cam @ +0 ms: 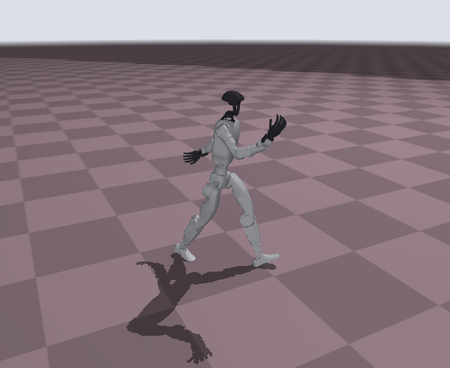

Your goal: Kungfu

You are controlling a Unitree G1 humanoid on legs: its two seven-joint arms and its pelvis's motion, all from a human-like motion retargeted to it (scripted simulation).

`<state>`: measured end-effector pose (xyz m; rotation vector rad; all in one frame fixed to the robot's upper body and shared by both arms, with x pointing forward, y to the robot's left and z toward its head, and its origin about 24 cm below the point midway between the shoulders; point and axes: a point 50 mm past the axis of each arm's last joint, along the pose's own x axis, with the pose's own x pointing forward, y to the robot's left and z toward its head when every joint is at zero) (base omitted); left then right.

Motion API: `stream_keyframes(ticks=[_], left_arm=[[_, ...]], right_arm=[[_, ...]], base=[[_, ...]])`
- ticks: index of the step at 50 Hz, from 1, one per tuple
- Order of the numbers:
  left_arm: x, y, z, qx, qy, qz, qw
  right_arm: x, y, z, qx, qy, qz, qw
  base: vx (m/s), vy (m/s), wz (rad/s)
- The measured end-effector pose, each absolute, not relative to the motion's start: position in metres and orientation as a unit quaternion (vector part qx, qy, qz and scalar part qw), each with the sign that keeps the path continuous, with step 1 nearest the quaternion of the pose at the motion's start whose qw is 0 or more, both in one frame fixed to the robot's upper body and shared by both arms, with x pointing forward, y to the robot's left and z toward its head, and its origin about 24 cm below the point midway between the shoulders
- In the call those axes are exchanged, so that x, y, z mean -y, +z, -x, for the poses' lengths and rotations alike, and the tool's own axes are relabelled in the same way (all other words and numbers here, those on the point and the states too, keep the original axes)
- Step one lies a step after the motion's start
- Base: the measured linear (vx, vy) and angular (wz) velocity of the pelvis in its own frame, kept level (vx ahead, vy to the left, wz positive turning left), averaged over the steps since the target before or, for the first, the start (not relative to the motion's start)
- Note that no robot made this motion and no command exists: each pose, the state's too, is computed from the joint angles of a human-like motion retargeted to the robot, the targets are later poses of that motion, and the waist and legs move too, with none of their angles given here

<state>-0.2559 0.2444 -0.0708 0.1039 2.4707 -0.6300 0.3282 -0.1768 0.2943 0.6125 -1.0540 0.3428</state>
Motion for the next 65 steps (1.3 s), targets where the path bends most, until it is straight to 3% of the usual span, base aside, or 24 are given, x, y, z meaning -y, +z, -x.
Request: stream_keyframes(ticks=[5, 8, 10, 12, 15, 18, 21, 25, 30, 35, 37, 45, 50, 53, 56, 58, 62, 65], left_arm=[[-0.265, -0.090, 0.223, -0.917, -0.150, -0.133, 0.345], [-0.280, -0.127, 0.140, -0.871, -0.156, -0.217, 0.413], [-0.286, -0.146, 0.073, -0.819, -0.161, -0.277, 0.476], [-0.287, -0.155, -0.006, -0.740, -0.161, -0.343, 0.555], [-0.262, -0.142, -0.141, -0.562, -0.181, -0.436, 0.679], [-0.210, -0.088, -0.258, -0.329, -0.192, -0.499, 0.778], [-0.160, 0.003, -0.340, -0.074, -0.168, -0.536, 0.824], [-0.123, 0.154, -0.377, 0.254, -0.101, -0.549, 0.790], [-0.120, 0.318, -0.335, 0.542, 0.005, -0.560, 0.627], [-0.120, 0.385, -0.280, 0.657, 0.032, -0.572, 0.491], [-0.120, 0.398, -0.264, 0.678, 0.042, -0.580, 0.450], [-0.110, 0.411, -0.241, 0.717, 0.097, -0.593, 0.354], [-0.118, 0.410, -0.252, 0.715, 0.150, -0.573, 0.371], [-0.118, 0.405, -0.256, 0.716, 0.169, -0.565, 0.373], [-0.119, 0.401, -0.260, 0.711, 0.226, -0.561, 0.358], [-0.125, 0.397, -0.265, 0.702, 0.269, -0.552, 0.360], [-0.129, 0.370, -0.285, 0.674, 0.269, -0.508, 0.464], [-0.115, 0.330, -0.304, 0.637, 0.191, -0.484, 0.569]], right_arm=[[0.179, 0.187, -0.355, 0.323, 0.078, -0.258, 0.907], [0.185, 0.088, -0.359, 0.124, 0.060, -0.220, 0.966], [0.189, 0.001, -0.333, -0.100, 0.065, -0.182, 0.976], [0.194, -0.077, -0.275, -0.339, 0.059, -0.140, 0.929], [0.216, -0.141, -0.163, -0.608, -0.018, -0.072, 0.791], [0.219, -0.166, -0.045, -0.760, -0.068, -0.017, 0.646], [0.215, -0.164, 0.056, -0.833, -0.073, -0.012, 0.548], [0.214, -0.137, 0.161, -0.879, -0.052, -0.062, 0.470], [0.212, -0.082, 0.254, -0.915, -0.100, -0.111, 0.376], [0.188, -0.021, 0.319, -0.927, -0.239, -0.158, 0.243], [0.176, -0.011, 0.329, -0.907, -0.303, -0.191, 0.223], [0.135, -0.056, 0.295, -0.734, -0.523, -0.339, 0.271], [0.196, -0.132, 0.190, -0.520, -0.603, -0.383, 0.468], [0.247, -0.145, 0.123, -0.385, -0.548, -0.425, 0.609], [0.300, -0.132, 0.068, -0.331, -0.388, -0.452, 0.732], [0.342, -0.109, 0.039, -0.338, -0.293, -0.408, 0.796], [0.424, -0.041, -0.020, -0.327, -0.215, -0.260, 0.882], [0.451, 0.005, -0.066, -0.272, -0.168, -0.222, 0.921]], base=[[1.23, -0.14, -0.15], [0.88, -0.08, 0.46], [0.91, -0.19, 0.98], [0.88, -0.23, 0.85], [0.83, -0.19, 1.07], [0.74, -0.23, 1.16], [0.73, -0.29, 0.91], [0.66, -0.36, 0.90], [0.53, -0.42, 0.46], [0.68, -0.64, 0.10], [0.69, -0.71, 0.55], [0.51, -0.71, 0.76], [0.38, -0.45, 1.47], [0.27, -0.42, 1.97], [0.07, -0.28, 1.93], [-0.03, -0.28, 2.18], [-0.23, -0.11, 2.37], [-0.51, -0.04, 2.52]])
